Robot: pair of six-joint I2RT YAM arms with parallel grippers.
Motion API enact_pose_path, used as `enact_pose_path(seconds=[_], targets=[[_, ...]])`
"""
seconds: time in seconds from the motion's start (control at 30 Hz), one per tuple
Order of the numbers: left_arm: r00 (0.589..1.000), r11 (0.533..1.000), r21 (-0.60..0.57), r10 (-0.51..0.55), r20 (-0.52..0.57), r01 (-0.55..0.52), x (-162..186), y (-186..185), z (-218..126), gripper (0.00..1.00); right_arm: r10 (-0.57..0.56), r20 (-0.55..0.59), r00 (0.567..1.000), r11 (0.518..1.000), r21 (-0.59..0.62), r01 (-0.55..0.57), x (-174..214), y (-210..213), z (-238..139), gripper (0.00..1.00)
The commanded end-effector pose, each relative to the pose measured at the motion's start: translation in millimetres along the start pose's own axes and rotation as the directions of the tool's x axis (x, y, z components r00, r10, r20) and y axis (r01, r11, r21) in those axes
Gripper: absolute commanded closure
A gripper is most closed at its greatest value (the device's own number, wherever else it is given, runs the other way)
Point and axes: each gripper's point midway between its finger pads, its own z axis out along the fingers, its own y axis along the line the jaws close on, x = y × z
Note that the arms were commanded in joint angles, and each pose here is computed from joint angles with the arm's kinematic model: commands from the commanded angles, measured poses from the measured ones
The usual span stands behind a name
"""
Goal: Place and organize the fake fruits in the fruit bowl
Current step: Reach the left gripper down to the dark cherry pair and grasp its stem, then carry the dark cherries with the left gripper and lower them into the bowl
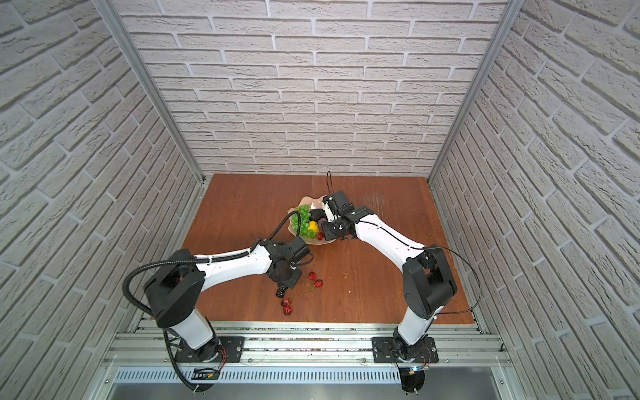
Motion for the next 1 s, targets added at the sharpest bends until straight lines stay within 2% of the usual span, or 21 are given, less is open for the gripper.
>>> enact_pose_path(seconds=[0.0, 0.17, 0.3, 0.5, 0.73, 0.87, 0.97], targets=[[0.999, 1.000, -0.007, 0.008, 0.040, -0.008, -6, 2, -21, 1.00, 0.011, 0.057, 0.998, 1.000, -0.015, -0.010, -11, 2, -12, 0.60], [0.998, 1.000, 0.022, -0.008, 0.061, 0.006, -7, 4, -37, 1.00, 0.016, 0.072, 0.997, 1.000, -0.022, -0.014, -15, 4, -14, 0.60], [0.992, 0.991, 0.121, -0.069, 0.101, 0.057, -16, 2, -58, 1.00, 0.019, 0.069, 0.997, 0.999, -0.030, -0.017, -14, 5, -16, 0.60], [0.963, 0.944, 0.307, -0.184, 0.198, 0.117, -62, 3, -103, 1.00, 0.021, 0.049, 0.999, 0.998, -0.058, -0.018, -16, 11, -14, 0.60], [0.936, 0.916, 0.391, -0.217, 0.278, 0.096, -103, 0, -134, 1.00, 0.028, 0.066, 0.997, 0.998, -0.059, -0.024, -13, 11, -19, 0.60], [0.905, 0.878, 0.468, -0.275, 0.324, 0.099, -136, -2, -142, 1.00, 0.015, 0.057, 0.998, 0.999, -0.051, -0.013, -13, 10, -22, 0.59], [0.890, 0.868, 0.489, -0.286, 0.356, 0.083, -159, -3, -146, 1.00, 0.014, 0.095, 0.995, 0.999, -0.050, -0.009, -18, 10, -34, 0.57]])
